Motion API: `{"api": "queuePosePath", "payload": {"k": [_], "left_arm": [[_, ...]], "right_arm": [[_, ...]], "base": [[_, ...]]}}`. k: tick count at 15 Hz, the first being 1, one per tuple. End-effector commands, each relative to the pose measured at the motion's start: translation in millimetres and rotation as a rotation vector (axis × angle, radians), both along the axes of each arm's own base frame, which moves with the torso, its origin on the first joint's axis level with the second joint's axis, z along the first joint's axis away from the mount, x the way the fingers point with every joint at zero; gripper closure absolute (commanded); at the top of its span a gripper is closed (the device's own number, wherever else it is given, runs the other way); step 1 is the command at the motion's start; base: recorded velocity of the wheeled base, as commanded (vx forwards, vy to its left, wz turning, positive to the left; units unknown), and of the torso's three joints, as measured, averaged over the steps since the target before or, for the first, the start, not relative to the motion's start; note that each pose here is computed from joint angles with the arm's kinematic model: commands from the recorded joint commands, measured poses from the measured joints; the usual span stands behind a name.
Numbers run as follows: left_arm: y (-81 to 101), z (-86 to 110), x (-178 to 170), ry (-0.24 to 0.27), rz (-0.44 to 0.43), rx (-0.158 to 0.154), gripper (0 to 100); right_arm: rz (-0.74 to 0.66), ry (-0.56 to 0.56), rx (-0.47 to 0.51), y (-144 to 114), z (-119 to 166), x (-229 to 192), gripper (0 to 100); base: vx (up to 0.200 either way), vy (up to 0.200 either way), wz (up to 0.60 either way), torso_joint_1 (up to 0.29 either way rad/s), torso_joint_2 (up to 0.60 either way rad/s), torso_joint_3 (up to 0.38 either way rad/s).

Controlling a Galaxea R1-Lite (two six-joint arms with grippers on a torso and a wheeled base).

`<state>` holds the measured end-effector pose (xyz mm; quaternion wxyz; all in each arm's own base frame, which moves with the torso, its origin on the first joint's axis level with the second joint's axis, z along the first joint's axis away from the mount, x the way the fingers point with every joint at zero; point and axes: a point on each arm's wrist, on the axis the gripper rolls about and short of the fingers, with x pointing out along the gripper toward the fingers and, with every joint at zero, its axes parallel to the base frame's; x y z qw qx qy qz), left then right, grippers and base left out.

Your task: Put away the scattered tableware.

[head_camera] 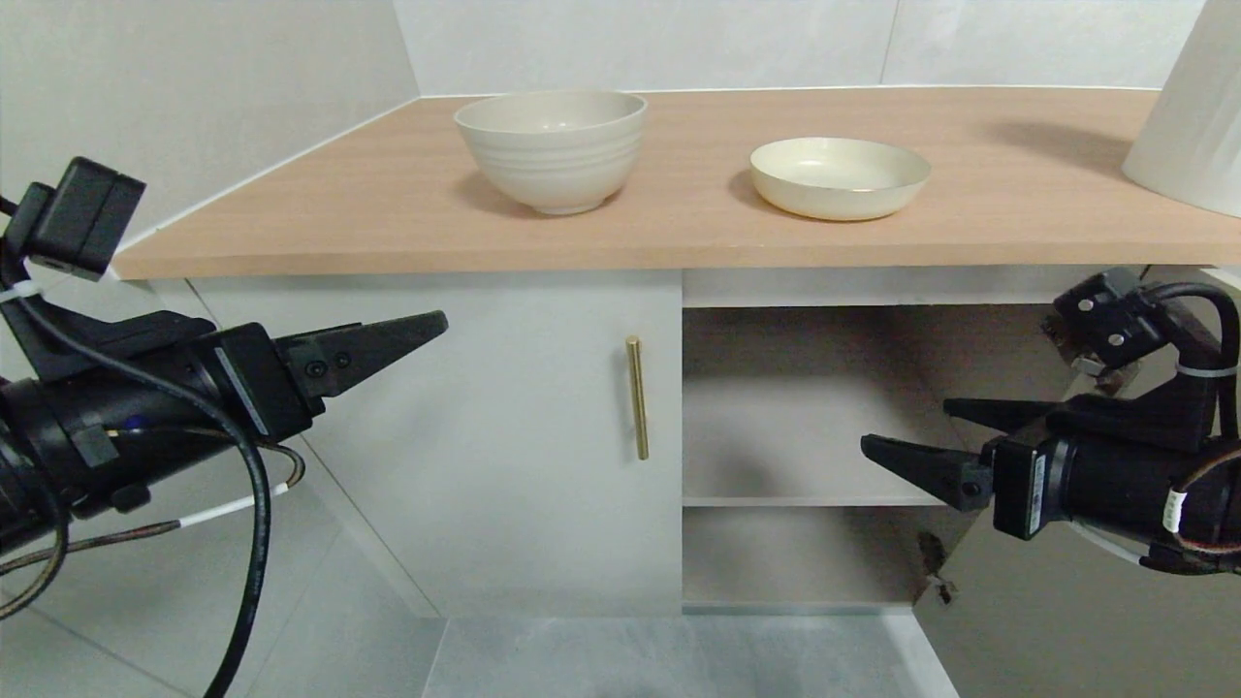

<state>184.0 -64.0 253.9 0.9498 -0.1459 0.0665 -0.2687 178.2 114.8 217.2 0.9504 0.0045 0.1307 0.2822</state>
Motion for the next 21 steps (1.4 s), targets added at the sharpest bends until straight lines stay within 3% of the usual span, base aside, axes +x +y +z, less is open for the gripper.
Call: {"api": "queuePosePath", "payload": {"k": [1,4,6,10,15,21], "left_arm": [[0.1,0.2,0,0.0,0.0,-0.001,0],[-0.5,-1.2,2,0.01,0.001,-0.001,0],[-0.9,-0.3,2,0.018,-0.002,-0.018,0],[-0.8,0.6,3,0.02,0.0,-0.024,0],[-1.5,-1.5,5,0.03,0.002,-0.021,0],[-2.6,-3.9,9,0.041,0.001,-0.016,0]], "right_arm": [[0.006,-0.011,-0.008,-2,0,-3,0],[0.028,-0.02,-0.049,-1,-4,-6,0],[0.032,-0.022,-0.068,-1,-7,-6,0],[0.031,-0.022,-0.068,-1,-7,-6,0],[0.031,-0.016,-0.072,0,-8,-4,0],[0.031,-0.004,-0.08,2,-11,-2,0]], "base": [[0.0,0.0,0.0,0.0,0.0,0.0],[0.0,0.0,0.0,0.0,0.0,0.0],[0.0,0.0,0.0,0.021,-0.05,-0.013],[0.0,0.0,0.0,0.141,-0.2,-0.221],[0.0,0.0,0.0,0.112,-0.57,-0.259],[0.0,0.0,0.0,0.288,-0.48,-0.259]]}}
